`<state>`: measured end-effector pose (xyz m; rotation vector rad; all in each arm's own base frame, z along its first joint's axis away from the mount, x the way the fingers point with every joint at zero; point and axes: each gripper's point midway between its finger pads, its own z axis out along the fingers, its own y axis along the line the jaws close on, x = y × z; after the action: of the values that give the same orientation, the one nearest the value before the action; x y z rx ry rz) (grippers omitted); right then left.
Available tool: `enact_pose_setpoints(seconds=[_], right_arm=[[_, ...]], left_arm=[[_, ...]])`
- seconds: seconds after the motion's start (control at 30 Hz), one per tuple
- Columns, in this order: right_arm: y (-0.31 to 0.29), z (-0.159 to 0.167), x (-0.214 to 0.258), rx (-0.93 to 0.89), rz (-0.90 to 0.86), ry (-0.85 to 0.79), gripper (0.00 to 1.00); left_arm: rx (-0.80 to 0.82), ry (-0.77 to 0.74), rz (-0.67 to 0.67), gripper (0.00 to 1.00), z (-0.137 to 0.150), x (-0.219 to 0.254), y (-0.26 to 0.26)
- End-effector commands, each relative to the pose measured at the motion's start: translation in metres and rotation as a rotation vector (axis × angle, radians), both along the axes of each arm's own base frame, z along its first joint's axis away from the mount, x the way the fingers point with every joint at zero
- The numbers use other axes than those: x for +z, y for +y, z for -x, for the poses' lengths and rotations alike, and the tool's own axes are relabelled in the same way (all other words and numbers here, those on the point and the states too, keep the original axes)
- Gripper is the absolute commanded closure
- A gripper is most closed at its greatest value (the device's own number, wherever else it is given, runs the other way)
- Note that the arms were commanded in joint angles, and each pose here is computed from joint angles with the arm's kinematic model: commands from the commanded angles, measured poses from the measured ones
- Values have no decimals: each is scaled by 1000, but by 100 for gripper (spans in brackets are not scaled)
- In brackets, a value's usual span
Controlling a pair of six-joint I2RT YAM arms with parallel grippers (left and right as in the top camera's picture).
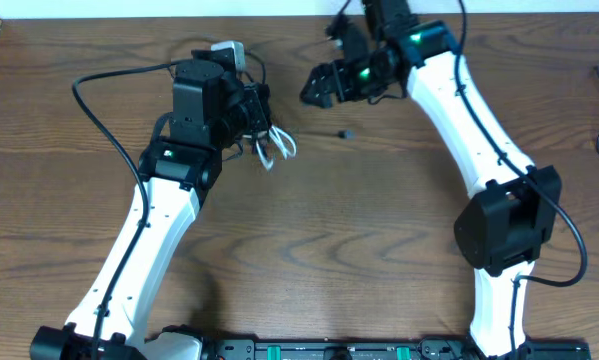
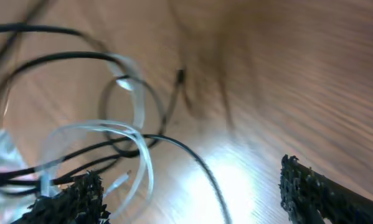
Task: Untangle cables
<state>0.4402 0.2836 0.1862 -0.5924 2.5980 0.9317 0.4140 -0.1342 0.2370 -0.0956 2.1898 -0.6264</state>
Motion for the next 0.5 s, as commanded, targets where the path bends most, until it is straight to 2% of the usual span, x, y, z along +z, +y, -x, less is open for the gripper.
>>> enact_pose_setpoints(seconds=[0.0, 0.17, 0.47], right_arm=[[13, 11, 1, 131, -62, -27, 15], [25, 26, 14, 282, -165, -76, 18], [49, 60, 11, 428, -161, -84, 15]], left_arm=[[30, 8, 29, 92, -4, 6, 9], [103, 39, 78, 92, -8, 4, 25], [198, 81, 173, 92, -11, 5, 37]])
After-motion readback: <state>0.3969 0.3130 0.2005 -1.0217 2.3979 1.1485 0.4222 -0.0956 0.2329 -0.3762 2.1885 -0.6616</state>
